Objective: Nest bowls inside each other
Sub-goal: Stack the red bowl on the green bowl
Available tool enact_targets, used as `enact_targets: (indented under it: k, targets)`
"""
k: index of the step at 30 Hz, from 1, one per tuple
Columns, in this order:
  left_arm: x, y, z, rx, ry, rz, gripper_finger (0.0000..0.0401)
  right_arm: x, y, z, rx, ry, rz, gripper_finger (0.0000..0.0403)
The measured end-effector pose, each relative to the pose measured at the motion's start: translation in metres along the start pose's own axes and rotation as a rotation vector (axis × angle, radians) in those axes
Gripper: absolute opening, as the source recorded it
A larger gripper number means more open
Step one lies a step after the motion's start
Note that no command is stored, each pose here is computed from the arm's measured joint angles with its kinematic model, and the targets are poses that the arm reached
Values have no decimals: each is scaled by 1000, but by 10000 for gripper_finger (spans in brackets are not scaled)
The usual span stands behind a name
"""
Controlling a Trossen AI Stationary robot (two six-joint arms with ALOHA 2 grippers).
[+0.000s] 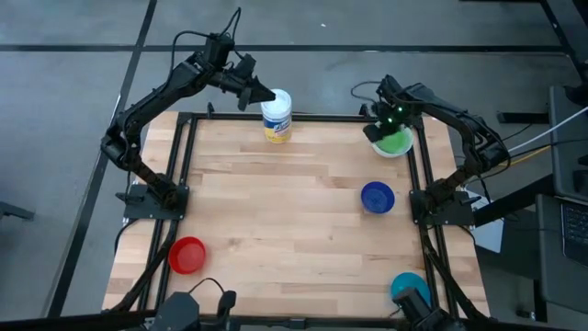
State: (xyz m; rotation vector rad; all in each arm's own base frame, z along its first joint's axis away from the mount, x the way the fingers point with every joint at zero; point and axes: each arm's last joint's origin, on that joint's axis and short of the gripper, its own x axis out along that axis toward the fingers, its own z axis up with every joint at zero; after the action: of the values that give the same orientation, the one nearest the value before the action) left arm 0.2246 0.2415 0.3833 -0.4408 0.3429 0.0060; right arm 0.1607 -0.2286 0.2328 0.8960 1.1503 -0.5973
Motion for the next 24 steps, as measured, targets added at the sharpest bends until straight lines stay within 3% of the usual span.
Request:
enact_targets:
  k: [5,9,15,17,24]
  targets:
    - [-4,-7,21,45,-146,-63,77,-16,41,27,-66,-304,469,226]
    - [-11,-30,31,67,-197,-131,77,-30,92,33,-203,-405,726,211]
    - [-25,-94,15,48,-91,-156,78,-36,166,7,-419,-363,864,200]
    - [-29,-116,-2,18,12,-94,83,-38,187,-3,-485,-353,894,200]
    - [-58,-178,-68,-149,436,271,119,-56,245,-31,-659,-429,1008,219]
